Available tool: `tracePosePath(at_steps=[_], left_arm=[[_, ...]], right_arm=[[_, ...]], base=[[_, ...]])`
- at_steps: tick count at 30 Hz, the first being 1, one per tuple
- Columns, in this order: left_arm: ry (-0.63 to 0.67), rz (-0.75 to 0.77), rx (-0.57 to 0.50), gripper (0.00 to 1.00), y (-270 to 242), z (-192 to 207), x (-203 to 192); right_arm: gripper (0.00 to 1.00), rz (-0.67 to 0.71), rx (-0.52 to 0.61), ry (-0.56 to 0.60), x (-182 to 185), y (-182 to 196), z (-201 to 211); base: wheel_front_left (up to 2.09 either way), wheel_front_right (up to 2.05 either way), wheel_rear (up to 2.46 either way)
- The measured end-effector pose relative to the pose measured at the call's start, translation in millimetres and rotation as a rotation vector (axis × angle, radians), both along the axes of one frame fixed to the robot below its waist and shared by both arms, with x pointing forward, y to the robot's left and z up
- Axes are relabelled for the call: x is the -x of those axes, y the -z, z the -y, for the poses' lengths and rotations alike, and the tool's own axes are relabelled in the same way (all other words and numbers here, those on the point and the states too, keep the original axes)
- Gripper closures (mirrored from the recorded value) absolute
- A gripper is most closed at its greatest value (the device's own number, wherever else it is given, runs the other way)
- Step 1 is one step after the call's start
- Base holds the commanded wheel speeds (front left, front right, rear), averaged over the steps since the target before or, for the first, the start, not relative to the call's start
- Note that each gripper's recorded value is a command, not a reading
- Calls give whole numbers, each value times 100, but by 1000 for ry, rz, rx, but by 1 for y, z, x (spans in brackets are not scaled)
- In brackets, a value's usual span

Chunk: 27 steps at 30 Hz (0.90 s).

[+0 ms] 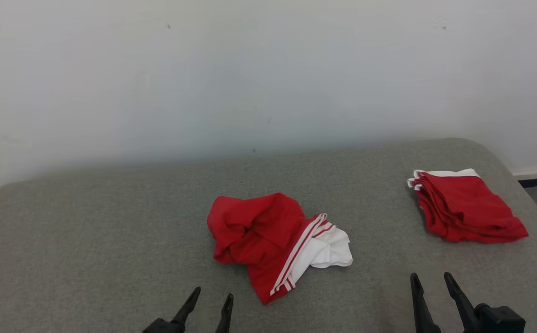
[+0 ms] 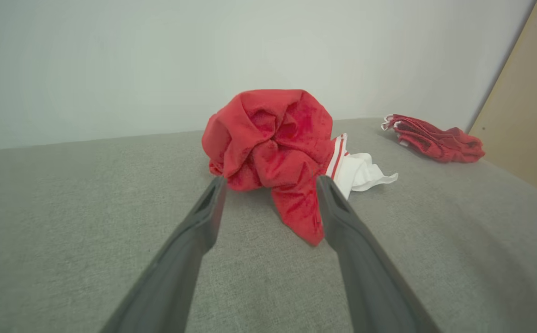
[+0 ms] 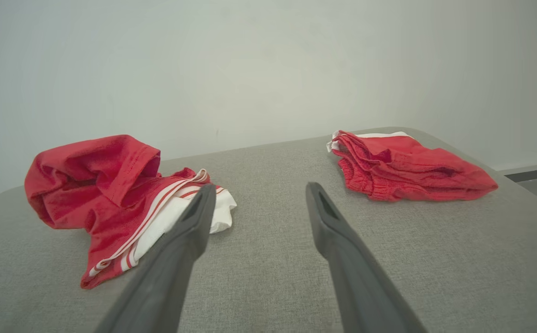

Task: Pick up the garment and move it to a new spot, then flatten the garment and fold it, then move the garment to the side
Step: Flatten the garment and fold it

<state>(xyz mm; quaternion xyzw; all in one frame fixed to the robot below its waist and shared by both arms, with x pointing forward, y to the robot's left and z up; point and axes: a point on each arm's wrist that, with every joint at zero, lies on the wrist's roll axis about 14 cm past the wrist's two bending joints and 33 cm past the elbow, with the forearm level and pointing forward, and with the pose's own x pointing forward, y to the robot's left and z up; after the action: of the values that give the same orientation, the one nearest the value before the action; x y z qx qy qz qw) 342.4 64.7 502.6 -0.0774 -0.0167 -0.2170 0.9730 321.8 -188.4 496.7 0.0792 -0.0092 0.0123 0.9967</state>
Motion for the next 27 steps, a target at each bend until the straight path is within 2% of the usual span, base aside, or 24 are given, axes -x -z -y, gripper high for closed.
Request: tracePosePath(at_steps=[6,11,14,21,22,24,25,27], left_arm=[[167,-92,-126,0,30,55,-25],[254,-170,-226,0,54,83,-34],[263,-216,-302,0,72,93,-43],[267,-291,-374,0,101,105,-50],[263,-299,-382,5,104,104,-50],[253,-304,-381,70,106,105,-52],[246,-308,-382,96,107,105,-54],[222,-319,-368,100,108,102,-56]], right_arm=[[0,-11,8,103,17,2,31],[0,-20,11,165,27,3,48],[0,-33,12,216,36,6,62],[0,-65,15,284,50,14,78],[0,-68,15,288,51,15,79],[0,-72,15,293,52,16,80],[0,-72,16,295,52,16,81],[0,-72,16,295,52,16,81]], base=[[0,0,0],[0,0,0],[0,0,0],[0,0,0],[0,0,0],[0,0,0],[0,0,0],[0,0,0]])
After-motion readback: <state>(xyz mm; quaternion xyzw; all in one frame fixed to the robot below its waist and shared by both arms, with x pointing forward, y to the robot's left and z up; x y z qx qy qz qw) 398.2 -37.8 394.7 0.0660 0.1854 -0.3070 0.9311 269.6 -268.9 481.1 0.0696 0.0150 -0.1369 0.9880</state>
